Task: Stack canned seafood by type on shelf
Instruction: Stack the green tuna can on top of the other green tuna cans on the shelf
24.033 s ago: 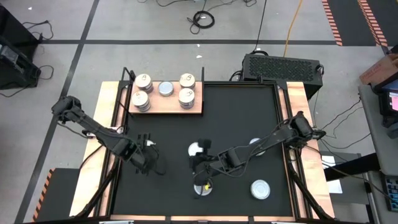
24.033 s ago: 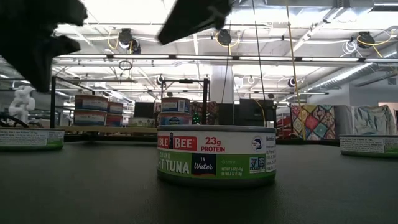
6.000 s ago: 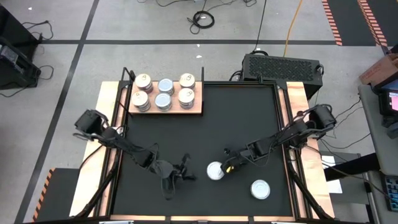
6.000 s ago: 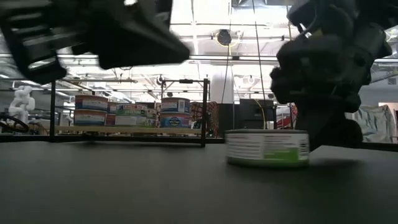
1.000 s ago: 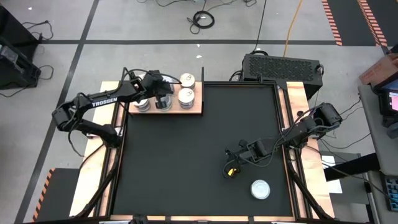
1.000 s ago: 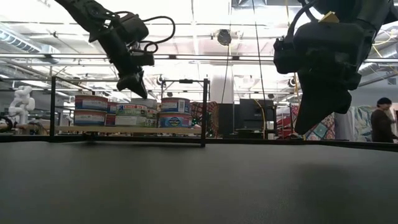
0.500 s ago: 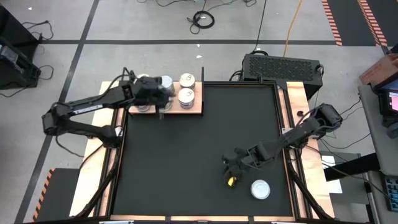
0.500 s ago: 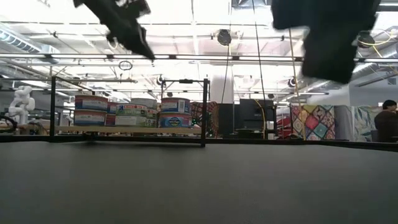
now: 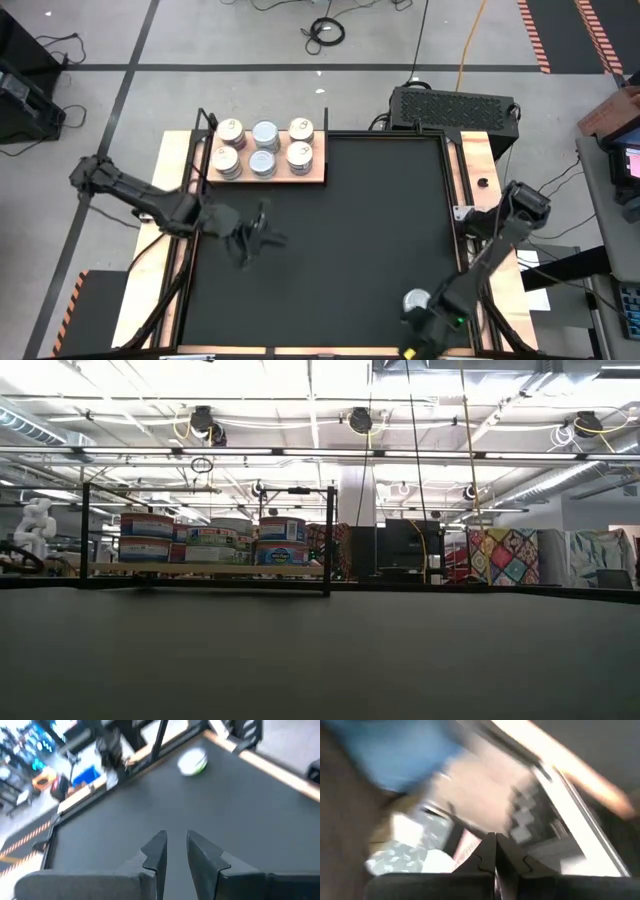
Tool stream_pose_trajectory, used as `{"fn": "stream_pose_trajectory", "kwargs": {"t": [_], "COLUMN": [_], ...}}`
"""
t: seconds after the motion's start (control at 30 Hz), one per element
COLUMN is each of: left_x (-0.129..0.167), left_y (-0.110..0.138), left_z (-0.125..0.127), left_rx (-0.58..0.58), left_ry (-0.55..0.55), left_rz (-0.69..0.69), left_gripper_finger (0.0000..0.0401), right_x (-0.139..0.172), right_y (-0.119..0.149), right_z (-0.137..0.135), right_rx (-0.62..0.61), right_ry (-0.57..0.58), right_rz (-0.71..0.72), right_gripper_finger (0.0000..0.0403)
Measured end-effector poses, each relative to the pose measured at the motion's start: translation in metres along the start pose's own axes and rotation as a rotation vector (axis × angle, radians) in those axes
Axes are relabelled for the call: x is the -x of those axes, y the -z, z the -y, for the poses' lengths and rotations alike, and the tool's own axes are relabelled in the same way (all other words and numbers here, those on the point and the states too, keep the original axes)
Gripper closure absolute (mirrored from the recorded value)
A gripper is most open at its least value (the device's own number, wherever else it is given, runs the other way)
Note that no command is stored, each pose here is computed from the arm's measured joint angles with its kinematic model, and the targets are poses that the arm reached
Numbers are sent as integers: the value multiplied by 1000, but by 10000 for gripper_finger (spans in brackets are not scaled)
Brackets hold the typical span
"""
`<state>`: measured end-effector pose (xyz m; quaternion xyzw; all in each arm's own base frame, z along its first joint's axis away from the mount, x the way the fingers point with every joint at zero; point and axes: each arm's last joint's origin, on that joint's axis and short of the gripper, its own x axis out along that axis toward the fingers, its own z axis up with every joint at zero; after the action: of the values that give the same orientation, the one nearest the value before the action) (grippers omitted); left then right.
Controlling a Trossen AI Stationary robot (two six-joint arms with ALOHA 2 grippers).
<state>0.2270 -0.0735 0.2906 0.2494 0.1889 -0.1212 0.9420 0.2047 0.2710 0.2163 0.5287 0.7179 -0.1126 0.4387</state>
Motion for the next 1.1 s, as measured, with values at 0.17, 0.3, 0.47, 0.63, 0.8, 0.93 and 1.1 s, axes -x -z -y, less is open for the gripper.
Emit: {"fn": "stream_pose_trajectory", "kwargs": {"t": [0.17,0.3,0.47,0.63,0.8,0.93,1.1], "left_x": [-11,-26,-56,-91,-118,-132,-145], "left_y": [13,20,19,23,22,21,19], "left_z": [35,60,89,109,119,125,131], "left_rx": [50,58,50,79,66,-12,-119], "left_ry": [35,67,61,29,38,41,91], "left_rz": [129,197,190,86,48,37,47], "left_gripper_finger": [324,324,324,324,324,324,324], "right_x": [-12,-17,-26,-27,-23,-17,-8], "right_y": [8,-2,-20,-35,-45,-56,-73], "right_z": [32,50,67,74,69,64,56], "right_rx": [-201,-248,-216,-193,-135,-95,-35], "right_ry": [256,339,339,328,280,260,228], "right_rz": [30,128,237,331,423,473,544], "right_gripper_finger": [403,403,403,403,403,403,403]}}
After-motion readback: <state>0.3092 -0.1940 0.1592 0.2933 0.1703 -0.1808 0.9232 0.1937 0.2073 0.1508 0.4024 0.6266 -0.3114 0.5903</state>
